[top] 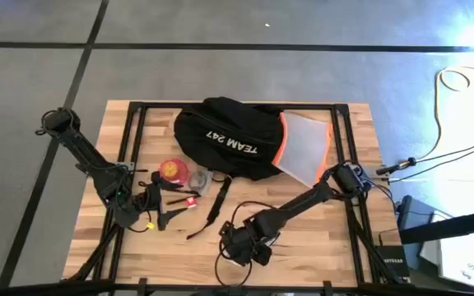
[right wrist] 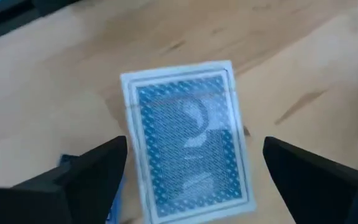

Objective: Unpack backpack
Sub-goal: Move the blue game card to the middle left of the table

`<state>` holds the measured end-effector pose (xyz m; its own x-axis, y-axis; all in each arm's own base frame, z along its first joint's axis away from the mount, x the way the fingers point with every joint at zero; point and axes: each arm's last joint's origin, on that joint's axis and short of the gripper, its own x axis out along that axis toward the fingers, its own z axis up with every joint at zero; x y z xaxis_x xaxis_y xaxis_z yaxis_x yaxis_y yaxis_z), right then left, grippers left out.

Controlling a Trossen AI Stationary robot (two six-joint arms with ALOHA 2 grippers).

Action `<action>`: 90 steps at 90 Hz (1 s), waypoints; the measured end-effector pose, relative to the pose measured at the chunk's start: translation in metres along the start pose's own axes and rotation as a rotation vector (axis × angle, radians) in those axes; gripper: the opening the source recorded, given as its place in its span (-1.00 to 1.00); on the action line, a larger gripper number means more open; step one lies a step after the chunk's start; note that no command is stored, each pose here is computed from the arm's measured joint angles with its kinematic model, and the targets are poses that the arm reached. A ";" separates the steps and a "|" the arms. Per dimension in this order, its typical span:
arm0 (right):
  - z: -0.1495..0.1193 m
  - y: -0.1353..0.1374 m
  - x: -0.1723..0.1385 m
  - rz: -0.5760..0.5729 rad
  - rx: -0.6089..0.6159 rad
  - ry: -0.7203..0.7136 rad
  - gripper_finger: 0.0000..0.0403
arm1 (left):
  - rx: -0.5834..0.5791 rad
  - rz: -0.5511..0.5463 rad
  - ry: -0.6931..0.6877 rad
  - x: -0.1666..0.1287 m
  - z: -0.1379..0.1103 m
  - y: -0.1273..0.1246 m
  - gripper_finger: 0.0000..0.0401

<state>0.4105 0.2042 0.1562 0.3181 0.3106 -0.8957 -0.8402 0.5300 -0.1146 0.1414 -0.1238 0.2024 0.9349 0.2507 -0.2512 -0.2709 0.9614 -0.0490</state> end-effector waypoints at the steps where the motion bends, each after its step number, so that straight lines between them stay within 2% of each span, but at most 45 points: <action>1: -0.001 -0.001 0.000 -0.001 0.002 0.001 0.79 | 0.000 0.000 0.000 0.000 0.000 0.000 0.81; 27: -0.011 -0.016 0.000 0.004 0.003 0.006 0.79 | 0.001 0.000 0.000 0.000 0.000 0.000 0.81; 42: -0.013 -0.014 0.008 0.046 -0.018 0.002 0.79 | 0.001 0.001 0.000 0.000 0.000 0.000 0.81; 72: -0.014 -0.015 0.016 0.039 -0.057 0.012 0.79 | 0.002 0.003 -0.001 0.000 0.000 0.000 0.81; 90: -0.013 -0.014 0.010 0.057 0.064 0.068 0.78 | 0.002 0.006 0.005 0.000 -0.001 0.001 0.81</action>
<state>0.4200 0.1894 0.1429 0.2379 0.2889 -0.9273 -0.8258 0.5627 -0.0365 0.1410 -0.1233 0.2015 0.9322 0.2555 -0.2564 -0.2758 0.9601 -0.0460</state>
